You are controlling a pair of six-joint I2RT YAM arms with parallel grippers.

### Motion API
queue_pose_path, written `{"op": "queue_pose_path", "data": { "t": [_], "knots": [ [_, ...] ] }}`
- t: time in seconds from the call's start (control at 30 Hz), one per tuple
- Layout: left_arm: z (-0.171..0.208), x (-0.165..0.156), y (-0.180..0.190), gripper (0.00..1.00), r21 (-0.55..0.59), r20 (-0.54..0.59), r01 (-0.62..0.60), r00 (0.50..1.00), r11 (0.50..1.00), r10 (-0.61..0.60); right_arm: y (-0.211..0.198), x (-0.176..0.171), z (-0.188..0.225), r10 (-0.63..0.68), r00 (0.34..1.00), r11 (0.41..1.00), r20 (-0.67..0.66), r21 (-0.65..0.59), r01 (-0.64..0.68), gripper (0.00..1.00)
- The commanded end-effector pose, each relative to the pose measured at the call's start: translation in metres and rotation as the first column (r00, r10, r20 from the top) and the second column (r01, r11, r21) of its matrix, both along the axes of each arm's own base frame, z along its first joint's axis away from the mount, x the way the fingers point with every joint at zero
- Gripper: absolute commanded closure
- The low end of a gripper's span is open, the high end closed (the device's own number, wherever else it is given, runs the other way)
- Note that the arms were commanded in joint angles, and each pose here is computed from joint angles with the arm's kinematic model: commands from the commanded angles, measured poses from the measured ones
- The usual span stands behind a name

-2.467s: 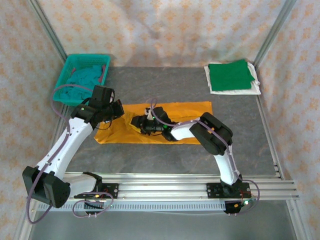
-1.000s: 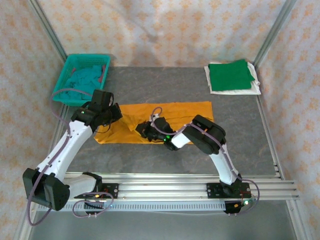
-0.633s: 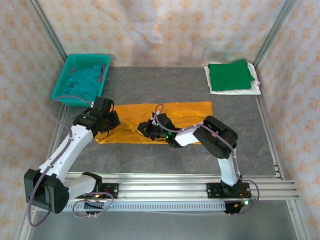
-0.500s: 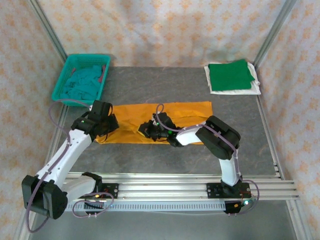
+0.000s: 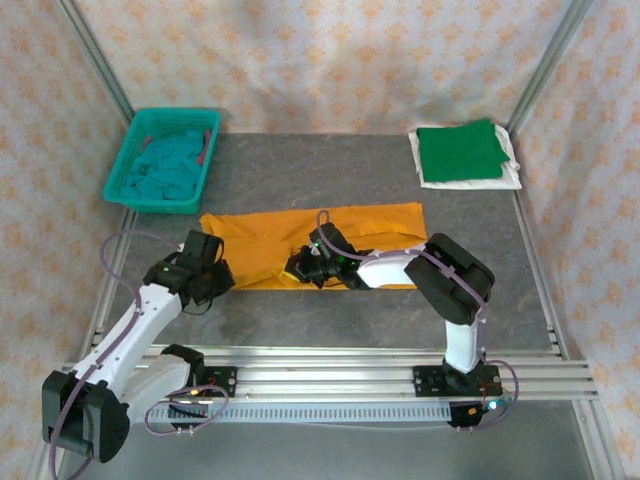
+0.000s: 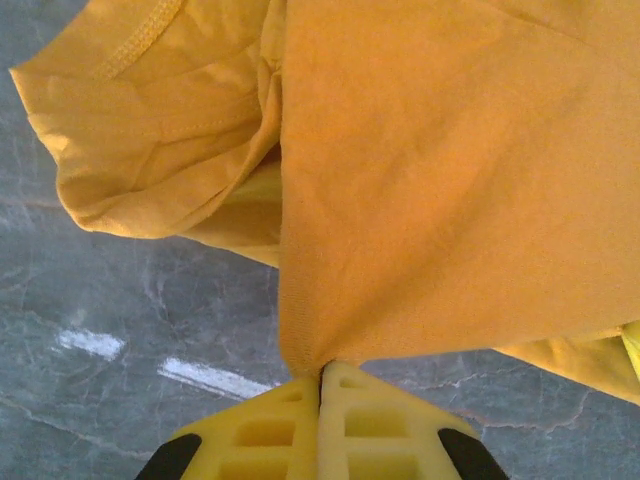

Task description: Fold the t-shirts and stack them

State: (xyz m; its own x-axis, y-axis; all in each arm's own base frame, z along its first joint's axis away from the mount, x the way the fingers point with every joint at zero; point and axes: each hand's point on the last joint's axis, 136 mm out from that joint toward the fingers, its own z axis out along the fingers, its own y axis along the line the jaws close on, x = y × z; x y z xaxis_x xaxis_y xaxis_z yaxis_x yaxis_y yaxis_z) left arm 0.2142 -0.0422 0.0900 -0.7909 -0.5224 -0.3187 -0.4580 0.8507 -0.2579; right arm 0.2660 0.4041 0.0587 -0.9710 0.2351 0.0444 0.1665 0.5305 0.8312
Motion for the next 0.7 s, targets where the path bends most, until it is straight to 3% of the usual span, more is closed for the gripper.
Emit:
{"op": "queue_pose_path", "data": {
  "t": [0.0, 0.07, 0.13, 0.23, 0.37, 0.5, 0.6, 0.67],
  "knots": [
    [-0.006, -0.019, 0.004, 0.81, -0.012, -0.045, -0.035, 0.998, 0.999, 0.034, -0.008, -0.007, 0.003, 0.028, 0.999, 0.999, -0.017, -0.043, -0.028, 0.86],
    [-0.006, -0.023, -0.001, 0.66, -0.049, -0.035, -0.041, 0.999, 0.998, 0.039, -0.013, -0.009, 0.003, 0.035, 0.999, 0.997, -0.026, -0.069, -0.037, 0.84],
    [-0.003, -0.028, 0.001, 0.60, -0.058, -0.026, -0.078, 0.997, 0.995, 0.076, -0.016, -0.009, 0.010, 0.052, 0.999, 0.994, -0.013, -0.097, -0.053, 0.79],
    [0.019, -0.019, 0.005, 0.57, -0.057, 0.059, -0.092, 0.994, 0.994, 0.095, -0.025, -0.004, 0.034, 0.064, 0.997, 0.987, 0.051, -0.149, -0.056, 0.72],
    [0.053, 0.019, 0.010, 0.51, -0.006, 0.212, -0.070, 0.975, 0.998, 0.070, -0.048, 0.023, 0.084, 0.062, 0.974, 0.970, 0.217, -0.242, -0.008, 0.65],
    [0.059, 0.071, 0.006, 0.53, 0.093, 0.195, -0.008, 0.981, 0.996, -0.010, -0.100, 0.072, 0.084, -0.026, 0.967, 0.933, 0.254, -0.341, 0.115, 0.66],
    [0.052, 0.116, 0.006, 0.56, 0.147, 0.175, 0.008, 0.984, 0.989, -0.034, -0.151, 0.103, 0.070, -0.081, 0.961, 0.854, 0.264, -0.479, 0.203, 0.70],
    [0.038, 0.143, 0.008, 0.56, 0.131, 0.152, -0.003, 0.988, 0.991, -0.017, -0.188, 0.121, 0.064, -0.076, 0.960, 0.764, 0.268, -0.604, 0.229, 0.72]
  ]
}}
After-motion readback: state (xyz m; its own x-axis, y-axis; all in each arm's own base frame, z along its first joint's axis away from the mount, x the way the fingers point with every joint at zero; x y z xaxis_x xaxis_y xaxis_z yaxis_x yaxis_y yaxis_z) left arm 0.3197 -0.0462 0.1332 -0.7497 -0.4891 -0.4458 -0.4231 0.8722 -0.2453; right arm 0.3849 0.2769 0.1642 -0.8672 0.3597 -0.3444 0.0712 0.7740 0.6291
